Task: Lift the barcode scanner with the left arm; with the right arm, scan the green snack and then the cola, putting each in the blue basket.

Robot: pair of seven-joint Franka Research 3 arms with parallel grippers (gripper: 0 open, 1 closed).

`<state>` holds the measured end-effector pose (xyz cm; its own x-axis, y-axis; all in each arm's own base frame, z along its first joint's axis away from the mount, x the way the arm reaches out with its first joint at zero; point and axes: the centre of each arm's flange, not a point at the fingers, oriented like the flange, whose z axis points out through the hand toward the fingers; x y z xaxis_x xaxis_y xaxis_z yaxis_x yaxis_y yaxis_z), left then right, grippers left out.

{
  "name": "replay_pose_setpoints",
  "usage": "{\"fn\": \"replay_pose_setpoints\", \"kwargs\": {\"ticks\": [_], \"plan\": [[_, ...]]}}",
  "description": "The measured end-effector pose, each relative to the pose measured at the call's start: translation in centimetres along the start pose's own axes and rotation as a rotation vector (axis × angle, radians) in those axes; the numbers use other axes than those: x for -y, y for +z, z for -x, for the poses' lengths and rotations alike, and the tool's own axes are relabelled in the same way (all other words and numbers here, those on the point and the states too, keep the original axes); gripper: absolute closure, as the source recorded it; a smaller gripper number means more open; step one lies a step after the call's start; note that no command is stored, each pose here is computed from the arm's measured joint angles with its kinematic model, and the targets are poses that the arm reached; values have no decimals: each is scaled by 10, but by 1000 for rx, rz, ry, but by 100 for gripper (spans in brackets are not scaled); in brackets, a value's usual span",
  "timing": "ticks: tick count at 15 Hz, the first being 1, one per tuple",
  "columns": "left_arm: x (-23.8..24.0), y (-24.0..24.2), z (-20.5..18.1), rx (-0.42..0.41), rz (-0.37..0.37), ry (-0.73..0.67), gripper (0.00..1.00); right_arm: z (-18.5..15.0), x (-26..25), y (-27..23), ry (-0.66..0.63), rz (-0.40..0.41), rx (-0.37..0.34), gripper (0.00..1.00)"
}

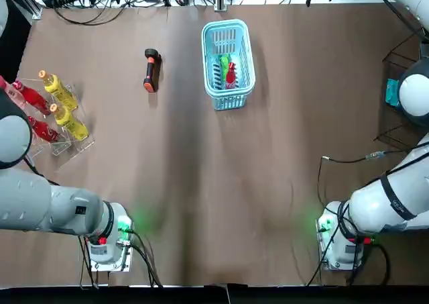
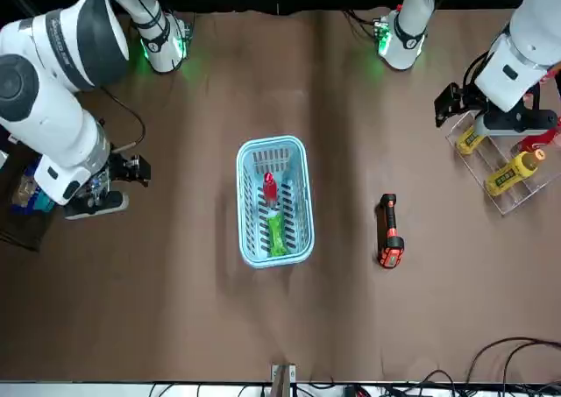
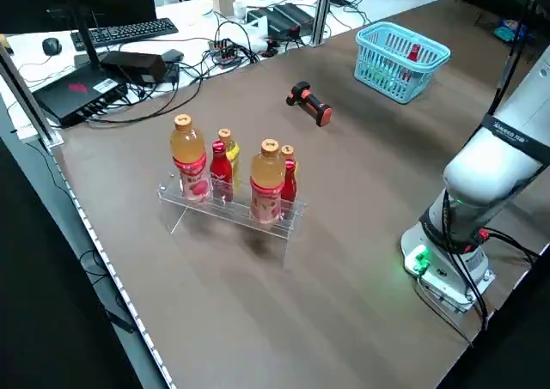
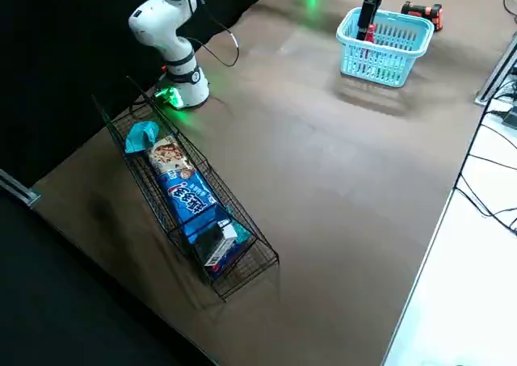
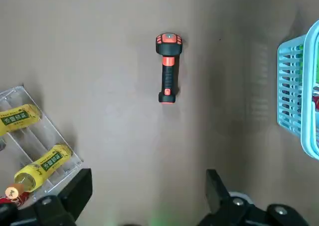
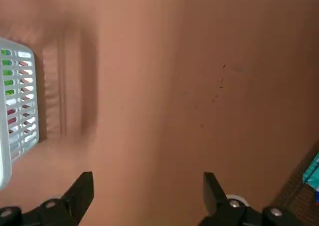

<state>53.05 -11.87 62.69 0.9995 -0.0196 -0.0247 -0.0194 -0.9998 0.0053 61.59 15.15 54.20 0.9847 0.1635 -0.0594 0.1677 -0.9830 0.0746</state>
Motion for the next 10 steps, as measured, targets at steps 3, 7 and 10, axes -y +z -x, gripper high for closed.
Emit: {"fn": "replay_pose_setpoints", "kwargs": {"ticks": [3, 7, 10], "plan": [[-4, 1, 1, 3, -1, 7, 0, 10, -6, -2, 9, 10, 31, 2], [-7, 2, 2, 9, -2, 14, 0, 20, -51, 0, -26, 23, 92, 2], [-6, 3, 4, 23, -8, 14, 0, 35, -74, -14, -38, 23, 114, 2]]}}
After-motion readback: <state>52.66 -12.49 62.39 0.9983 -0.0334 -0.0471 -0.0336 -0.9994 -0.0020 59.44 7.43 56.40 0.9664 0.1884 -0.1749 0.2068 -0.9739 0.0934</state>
